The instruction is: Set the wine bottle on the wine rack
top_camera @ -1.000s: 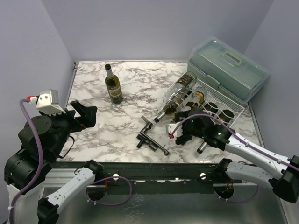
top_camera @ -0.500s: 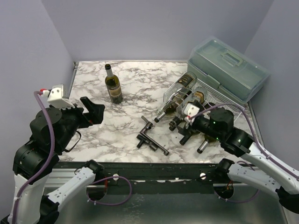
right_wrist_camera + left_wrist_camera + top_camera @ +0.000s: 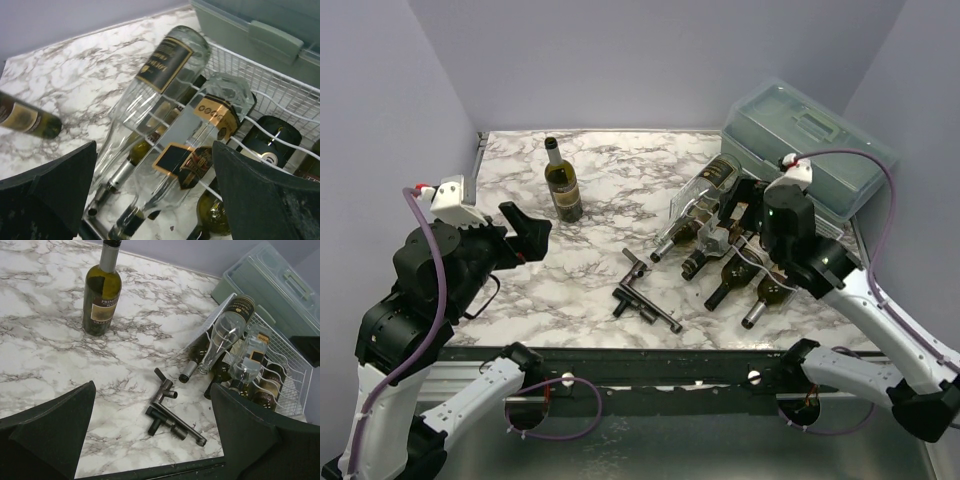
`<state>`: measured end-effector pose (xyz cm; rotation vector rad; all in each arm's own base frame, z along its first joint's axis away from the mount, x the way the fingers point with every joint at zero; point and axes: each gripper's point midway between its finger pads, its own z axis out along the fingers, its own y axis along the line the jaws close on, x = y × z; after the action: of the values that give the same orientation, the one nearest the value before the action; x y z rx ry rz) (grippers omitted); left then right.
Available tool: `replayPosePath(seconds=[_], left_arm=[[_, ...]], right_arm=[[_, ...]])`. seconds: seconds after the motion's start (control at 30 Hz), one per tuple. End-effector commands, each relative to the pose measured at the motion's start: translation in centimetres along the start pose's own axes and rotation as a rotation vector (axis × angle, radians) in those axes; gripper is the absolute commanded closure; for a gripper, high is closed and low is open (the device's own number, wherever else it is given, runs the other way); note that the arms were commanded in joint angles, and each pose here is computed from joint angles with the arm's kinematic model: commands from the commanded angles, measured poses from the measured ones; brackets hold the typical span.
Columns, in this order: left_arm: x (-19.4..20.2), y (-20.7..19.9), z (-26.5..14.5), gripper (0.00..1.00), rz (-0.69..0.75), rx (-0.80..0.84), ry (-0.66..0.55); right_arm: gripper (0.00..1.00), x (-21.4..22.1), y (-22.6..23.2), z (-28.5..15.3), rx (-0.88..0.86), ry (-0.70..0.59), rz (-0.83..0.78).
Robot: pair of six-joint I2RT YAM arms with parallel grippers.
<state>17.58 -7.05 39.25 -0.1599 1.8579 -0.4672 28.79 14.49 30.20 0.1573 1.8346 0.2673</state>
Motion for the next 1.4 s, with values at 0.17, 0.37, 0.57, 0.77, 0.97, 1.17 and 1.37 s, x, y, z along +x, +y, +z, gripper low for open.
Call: replayPosePath(seconds=[0.17, 0.37, 0.57, 0.77, 0.97, 1.17, 1.37], left_arm=[[-0.3, -0.5, -0.3, 0.01, -0.006, 0.03, -0.011], [-0.1, -0.3, -0.2, 0.01, 0.002, 0.02, -0.009], [0.1, -0.3, 0.1, 0.01, 0.012, 0.019, 0.001], [0.1, -0.3, 0.2, 0.01, 0.019, 0.017, 0.005], [-0.1, -0.2, 0.0, 0.01, 0.022, 0.017, -0.004], [-0.3, -0.2, -0.2, 0.01, 0.028, 0.018, -0.012], [-0.5, -0.2, -0.6, 0.01, 0.028, 0.023, -0.021]], right_arm=[[0.0, 3.1, -5.6, 4.8, 0.101, 0.277, 0.418], [0.0, 5.3, -6.6, 5.8, 0.096, 0.323, 0.496], [0.0, 6.5, -7.2, 6.2, 0.137, 0.343, 0.512], [0.05, 7.8, -7.7, 7.0, 0.165, 0.354, 0.536], [0.09, 8.2, -7.5, 8.1, 0.157, 0.358, 0.542], [0.18, 8.0, -8.1, 9.0, 0.192, 0.31, 0.58], [0.21, 7.8, -8.7, 10.6, 0.22, 0.283, 0.551]])
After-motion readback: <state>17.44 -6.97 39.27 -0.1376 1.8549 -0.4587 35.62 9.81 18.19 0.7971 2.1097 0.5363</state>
